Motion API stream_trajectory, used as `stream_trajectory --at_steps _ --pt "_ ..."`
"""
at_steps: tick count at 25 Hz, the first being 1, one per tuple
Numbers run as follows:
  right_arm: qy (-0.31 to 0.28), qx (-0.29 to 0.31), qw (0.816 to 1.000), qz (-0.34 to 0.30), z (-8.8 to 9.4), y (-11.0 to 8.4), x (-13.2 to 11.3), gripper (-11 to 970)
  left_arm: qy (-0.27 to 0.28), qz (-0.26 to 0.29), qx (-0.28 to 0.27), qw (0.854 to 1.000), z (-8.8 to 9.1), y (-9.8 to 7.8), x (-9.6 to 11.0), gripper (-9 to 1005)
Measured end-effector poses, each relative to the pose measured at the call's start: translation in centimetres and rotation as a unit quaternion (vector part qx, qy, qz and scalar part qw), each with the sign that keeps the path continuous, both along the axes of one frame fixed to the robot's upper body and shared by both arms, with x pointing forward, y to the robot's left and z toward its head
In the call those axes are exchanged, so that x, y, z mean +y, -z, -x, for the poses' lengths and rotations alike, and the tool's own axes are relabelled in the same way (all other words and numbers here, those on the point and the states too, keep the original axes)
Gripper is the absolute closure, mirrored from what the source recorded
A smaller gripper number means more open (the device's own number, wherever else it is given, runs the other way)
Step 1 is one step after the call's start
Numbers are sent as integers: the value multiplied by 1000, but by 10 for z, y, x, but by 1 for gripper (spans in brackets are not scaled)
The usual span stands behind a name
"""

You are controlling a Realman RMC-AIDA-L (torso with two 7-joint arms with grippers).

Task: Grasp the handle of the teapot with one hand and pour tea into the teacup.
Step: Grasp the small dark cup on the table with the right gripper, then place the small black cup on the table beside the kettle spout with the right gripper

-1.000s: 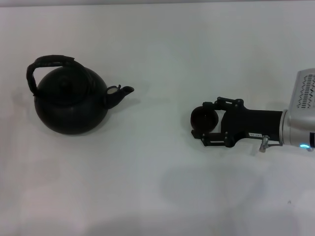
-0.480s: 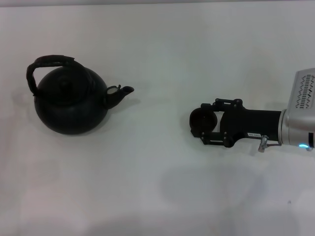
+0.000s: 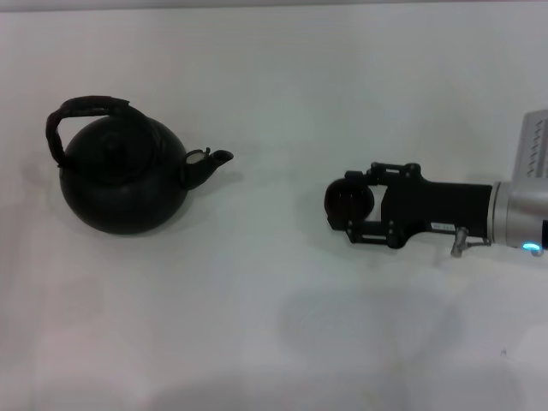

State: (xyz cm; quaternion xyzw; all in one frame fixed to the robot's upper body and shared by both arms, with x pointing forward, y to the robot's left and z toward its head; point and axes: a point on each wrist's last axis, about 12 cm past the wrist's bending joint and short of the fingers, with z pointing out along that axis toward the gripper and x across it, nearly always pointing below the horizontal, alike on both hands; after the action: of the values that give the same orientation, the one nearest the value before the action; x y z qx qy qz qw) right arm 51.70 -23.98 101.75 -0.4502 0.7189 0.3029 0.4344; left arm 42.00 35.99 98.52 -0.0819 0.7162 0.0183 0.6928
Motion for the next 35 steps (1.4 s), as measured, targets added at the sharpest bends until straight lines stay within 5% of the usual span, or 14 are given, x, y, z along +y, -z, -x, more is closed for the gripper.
stream_trajectory --at_steps 15,26,35 --pt "-53 -11 998 -34 -13 -31 40 233 5 -1 -6 1000 -6 -3 -1 286" --pt "-68 -38 996 35 -26 -24 91 231 6 0 -5 1000 -7 -2 -2 285" --pt "-47 -44 996 63 -31 -18 88 227 6 0 -4 1000 -6 -2 -2 285"
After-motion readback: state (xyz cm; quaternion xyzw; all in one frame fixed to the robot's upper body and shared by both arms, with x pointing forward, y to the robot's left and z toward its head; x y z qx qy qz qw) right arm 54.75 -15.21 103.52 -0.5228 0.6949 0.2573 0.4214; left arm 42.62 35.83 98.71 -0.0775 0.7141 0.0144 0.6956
